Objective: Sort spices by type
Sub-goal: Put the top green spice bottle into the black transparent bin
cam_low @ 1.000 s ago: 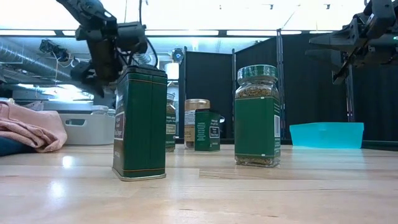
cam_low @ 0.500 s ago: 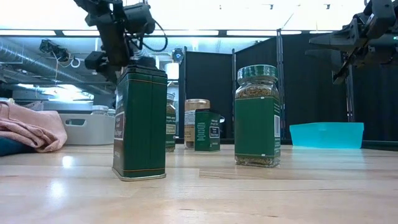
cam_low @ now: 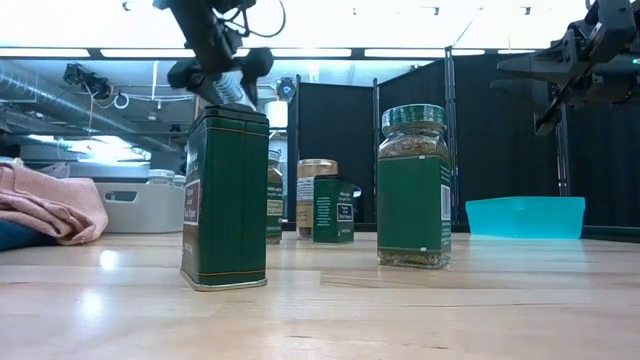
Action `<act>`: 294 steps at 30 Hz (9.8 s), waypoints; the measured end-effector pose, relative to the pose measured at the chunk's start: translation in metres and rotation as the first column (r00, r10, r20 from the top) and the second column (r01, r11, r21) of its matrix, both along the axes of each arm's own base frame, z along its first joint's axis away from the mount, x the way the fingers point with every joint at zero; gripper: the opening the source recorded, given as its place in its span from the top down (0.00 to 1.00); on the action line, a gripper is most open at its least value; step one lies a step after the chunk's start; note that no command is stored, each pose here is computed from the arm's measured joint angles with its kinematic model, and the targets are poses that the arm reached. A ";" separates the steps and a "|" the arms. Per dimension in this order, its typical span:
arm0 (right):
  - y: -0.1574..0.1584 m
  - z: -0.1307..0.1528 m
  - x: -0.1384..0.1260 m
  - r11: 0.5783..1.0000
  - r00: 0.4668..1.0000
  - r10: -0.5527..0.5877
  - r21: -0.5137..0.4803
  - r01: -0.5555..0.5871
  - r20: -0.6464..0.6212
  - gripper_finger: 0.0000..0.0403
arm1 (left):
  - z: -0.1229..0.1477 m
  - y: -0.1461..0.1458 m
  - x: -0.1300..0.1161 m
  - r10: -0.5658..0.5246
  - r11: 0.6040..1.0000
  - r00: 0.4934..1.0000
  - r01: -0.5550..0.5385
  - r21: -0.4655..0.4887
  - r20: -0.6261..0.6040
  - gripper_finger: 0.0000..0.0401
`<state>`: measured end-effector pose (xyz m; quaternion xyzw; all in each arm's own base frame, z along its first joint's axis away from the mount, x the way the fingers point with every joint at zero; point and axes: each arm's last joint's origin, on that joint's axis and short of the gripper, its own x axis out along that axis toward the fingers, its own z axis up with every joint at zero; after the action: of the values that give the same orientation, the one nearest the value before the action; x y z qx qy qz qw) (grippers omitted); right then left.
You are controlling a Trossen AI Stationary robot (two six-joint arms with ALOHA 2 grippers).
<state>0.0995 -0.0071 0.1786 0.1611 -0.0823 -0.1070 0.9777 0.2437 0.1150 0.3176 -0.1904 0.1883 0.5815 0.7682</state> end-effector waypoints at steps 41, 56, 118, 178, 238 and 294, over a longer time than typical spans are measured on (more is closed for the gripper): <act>0.000 -0.003 0.000 0.986 0.997 -0.025 -0.167 0.014 -0.067 0.60 | 0.007 -0.066 0.028 -0.257 0.966 0.958 0.258 0.012 0.127 0.17; 0.000 -0.001 0.000 0.997 1.000 -0.002 0.080 0.001 0.013 0.60 | 0.013 -0.096 0.035 -0.358 0.933 0.912 0.358 0.040 0.201 0.17; 0.022 0.166 -0.023 0.872 0.661 0.463 -0.170 -0.459 0.590 0.60 | 0.025 -0.238 0.020 -0.761 0.596 0.532 0.799 0.079 0.371 0.17; 0.033 0.153 0.042 0.881 0.779 0.456 0.093 -0.464 -0.430 0.60 | -0.013 -0.132 0.082 -0.400 0.888 0.910 0.355 -0.294 -0.111 0.17; 0.039 0.134 0.071 0.875 0.704 0.467 0.165 -0.455 -0.535 0.60 | -0.072 -0.171 0.112 -0.290 0.899 0.936 0.194 -0.391 -0.200 0.17; 0.039 0.132 0.071 0.877 0.698 0.468 0.184 -0.445 -0.542 0.60 | -0.022 -0.229 0.101 -0.426 0.848 0.889 0.328 -0.417 -0.167 0.57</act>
<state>0.1702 0.0317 0.3110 0.1559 0.2588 0.0937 0.9486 0.3445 -0.1141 0.2957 -0.2175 0.4270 0.3900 0.7863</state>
